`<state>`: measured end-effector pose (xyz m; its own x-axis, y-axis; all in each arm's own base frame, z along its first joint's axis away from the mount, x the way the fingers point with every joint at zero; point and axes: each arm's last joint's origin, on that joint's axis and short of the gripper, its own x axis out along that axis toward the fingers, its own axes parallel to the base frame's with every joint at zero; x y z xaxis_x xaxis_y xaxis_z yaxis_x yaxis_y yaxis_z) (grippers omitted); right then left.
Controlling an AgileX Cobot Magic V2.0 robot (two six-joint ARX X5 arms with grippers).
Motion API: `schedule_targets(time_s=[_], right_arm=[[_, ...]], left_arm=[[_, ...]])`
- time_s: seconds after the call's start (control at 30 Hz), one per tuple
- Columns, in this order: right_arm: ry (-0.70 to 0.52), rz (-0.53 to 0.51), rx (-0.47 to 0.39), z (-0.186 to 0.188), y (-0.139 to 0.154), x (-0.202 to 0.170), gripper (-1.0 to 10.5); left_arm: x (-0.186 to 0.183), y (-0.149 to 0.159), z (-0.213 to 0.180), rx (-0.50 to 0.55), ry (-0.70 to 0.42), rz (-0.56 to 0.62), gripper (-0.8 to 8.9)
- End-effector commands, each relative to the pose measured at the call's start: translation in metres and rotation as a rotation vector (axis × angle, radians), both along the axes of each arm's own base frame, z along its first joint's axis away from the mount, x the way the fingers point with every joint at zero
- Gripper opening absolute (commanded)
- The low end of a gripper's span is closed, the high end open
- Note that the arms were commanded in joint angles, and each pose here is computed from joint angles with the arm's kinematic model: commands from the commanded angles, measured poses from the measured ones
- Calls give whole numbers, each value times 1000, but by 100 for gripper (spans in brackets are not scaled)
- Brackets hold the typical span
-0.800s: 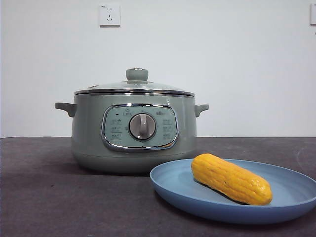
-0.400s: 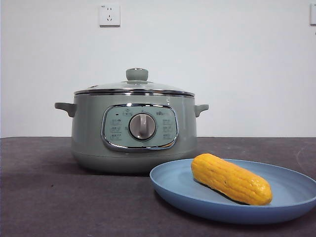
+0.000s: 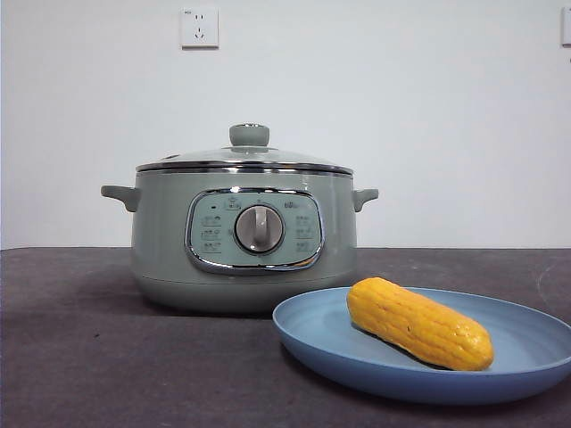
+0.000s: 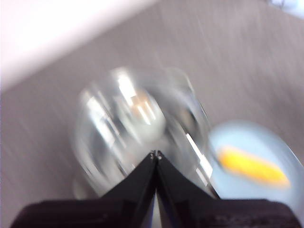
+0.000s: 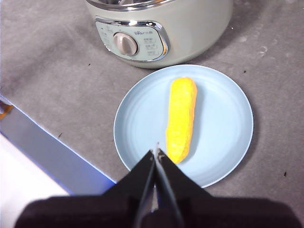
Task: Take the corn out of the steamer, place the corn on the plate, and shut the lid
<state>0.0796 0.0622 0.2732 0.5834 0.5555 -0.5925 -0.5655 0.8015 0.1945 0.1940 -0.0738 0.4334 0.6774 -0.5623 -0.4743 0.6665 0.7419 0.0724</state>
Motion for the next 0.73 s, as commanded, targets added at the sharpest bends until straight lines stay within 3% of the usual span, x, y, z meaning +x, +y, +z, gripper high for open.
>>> schedule_targets(time_s=[0.03,0.13,0.23,0.73], right_arm=[[1,0,-5,-2,0,0,1],[1,0,-4,-2,0,0,1],[1,0,-5,-2,0,0,1],[1,0,-5,-2,0,0,1]], left_arm=[[-2,11,15,-28,-240,8,-4],[-9,25,19,-60,-404,73,-4],[-20,39,8,-66,-495,136,-4],[-78,75,-143,-5,-543,421,-4]])
